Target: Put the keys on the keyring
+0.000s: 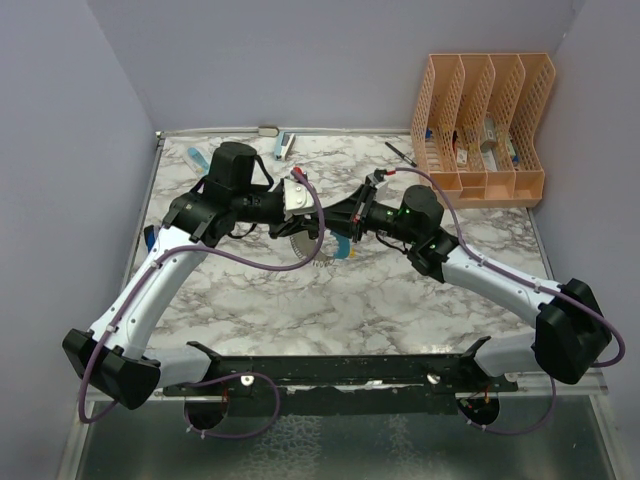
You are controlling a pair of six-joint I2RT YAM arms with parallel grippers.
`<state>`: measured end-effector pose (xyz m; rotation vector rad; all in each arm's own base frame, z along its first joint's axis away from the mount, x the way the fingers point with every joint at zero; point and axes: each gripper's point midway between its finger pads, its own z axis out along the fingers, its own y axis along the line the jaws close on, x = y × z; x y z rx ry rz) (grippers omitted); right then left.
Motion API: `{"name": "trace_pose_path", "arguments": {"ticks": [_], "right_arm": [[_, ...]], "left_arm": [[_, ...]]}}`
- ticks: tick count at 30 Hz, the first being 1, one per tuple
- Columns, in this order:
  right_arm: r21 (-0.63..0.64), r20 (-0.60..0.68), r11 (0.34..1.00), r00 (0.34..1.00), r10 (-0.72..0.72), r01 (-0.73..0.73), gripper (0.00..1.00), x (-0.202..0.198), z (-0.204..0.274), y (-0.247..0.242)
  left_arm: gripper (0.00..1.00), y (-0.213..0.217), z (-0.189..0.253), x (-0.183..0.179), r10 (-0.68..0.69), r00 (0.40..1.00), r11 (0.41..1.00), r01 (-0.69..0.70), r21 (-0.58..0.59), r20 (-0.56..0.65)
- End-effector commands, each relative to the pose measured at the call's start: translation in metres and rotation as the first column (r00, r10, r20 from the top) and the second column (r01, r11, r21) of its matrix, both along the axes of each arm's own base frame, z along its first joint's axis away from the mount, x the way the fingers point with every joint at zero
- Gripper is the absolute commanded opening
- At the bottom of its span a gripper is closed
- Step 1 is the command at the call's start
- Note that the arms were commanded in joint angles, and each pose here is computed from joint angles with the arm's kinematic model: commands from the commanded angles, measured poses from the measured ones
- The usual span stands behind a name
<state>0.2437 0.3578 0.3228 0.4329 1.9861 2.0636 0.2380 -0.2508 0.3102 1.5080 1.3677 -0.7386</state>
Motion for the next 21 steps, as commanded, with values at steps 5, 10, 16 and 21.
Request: {"name": "trace_pose_path", "arguments": {"ticks": [5,10,16,21], "right_arm": [[0.043,0.18,0.994,0.979,0.092,-0.101,0.15,-0.013,0.021,0.008],[0.023,0.263,0.975,0.942,0.207,-0.221,0.18,-0.024,0.017,0.017],[-0.015,0.366,0.959,0.891,0.269,-0.284,0.15,-0.032,0.019,0.02],[-0.088,0.448,0.955,0.846,0.291,-0.283,0.15,-0.035,0.021,0.019]], "left_arm": [[0.23,-0.006,0.001,-0.016,-0.069,0.995,0.997,0.067,-0.027,-0.072],[0.21,-0.008,0.004,-0.027,-0.112,0.986,0.993,0.107,-0.046,-0.121],[0.18,-0.008,0.005,-0.041,-0.153,0.961,0.988,0.148,-0.039,-0.229],[0.17,-0.007,0.008,-0.045,-0.154,0.955,0.988,0.148,-0.042,-0.253]]}}
